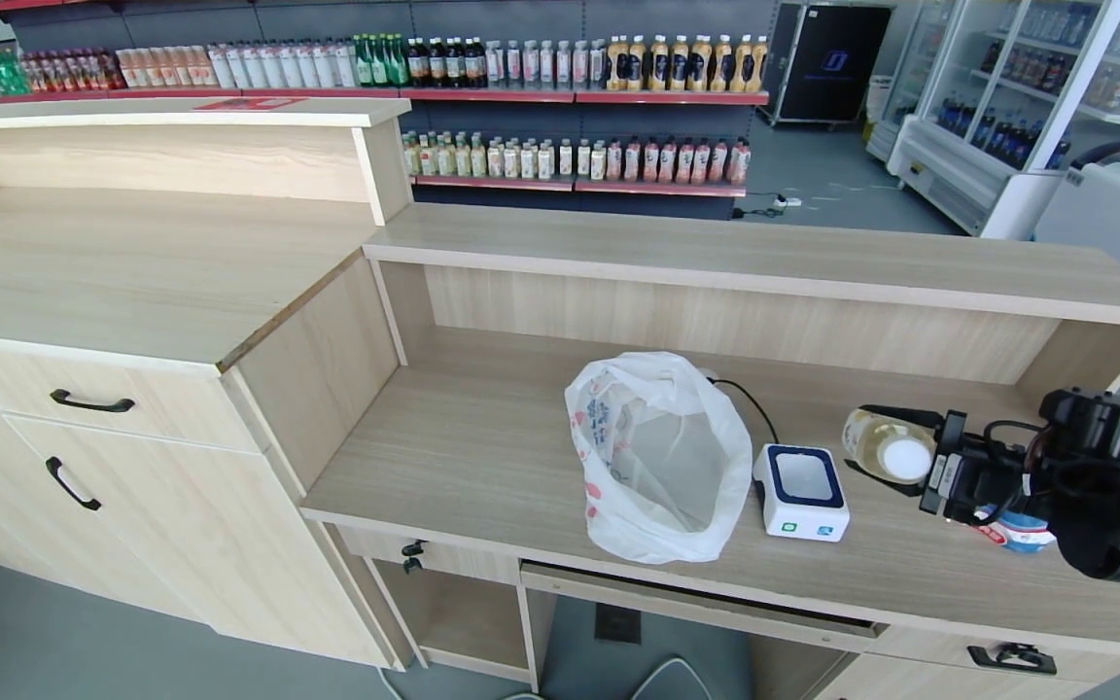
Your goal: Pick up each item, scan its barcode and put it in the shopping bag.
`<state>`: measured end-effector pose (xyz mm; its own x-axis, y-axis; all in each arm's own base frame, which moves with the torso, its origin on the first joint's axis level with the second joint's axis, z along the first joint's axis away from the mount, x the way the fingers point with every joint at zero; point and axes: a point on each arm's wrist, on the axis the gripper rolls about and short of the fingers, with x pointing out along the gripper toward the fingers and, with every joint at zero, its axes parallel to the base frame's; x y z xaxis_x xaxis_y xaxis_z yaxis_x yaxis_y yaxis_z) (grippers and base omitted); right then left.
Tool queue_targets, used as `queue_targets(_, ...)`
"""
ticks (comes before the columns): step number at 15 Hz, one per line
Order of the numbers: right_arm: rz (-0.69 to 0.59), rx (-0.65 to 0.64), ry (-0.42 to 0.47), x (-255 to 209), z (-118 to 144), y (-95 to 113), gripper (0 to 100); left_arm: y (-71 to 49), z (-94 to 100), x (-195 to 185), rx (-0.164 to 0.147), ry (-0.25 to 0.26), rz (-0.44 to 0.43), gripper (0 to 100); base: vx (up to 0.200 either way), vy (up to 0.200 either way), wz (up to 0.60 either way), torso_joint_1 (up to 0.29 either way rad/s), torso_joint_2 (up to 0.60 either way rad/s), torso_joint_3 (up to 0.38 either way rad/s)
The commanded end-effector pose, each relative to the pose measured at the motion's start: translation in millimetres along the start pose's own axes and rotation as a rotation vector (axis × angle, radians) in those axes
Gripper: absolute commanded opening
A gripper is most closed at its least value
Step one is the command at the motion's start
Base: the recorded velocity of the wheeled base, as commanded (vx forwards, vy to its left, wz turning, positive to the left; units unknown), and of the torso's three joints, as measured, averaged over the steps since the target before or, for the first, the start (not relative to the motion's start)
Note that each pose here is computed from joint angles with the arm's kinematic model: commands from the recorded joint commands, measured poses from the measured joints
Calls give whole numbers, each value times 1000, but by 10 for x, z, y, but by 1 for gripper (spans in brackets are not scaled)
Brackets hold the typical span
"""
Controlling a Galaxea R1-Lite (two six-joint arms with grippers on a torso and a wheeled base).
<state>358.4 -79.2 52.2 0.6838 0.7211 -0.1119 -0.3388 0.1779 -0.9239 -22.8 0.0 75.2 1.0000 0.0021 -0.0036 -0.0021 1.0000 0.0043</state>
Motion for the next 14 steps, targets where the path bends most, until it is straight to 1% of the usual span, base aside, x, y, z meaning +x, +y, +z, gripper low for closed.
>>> queue_targets(1,1,-7,-15,78,-13,-7,0,0,0,0,0,-1,1,100,0,0,0,0,0,0)
queue_targets(9,11,7,-21,126,-52,55,0,0,0,0,0,-1,1,100,0,0,0,0,0,0)
queue_targets(14,2,7,-23,154,-94,18,0,0,0,0,0,-1,1,100,0,0,0,0,0,0)
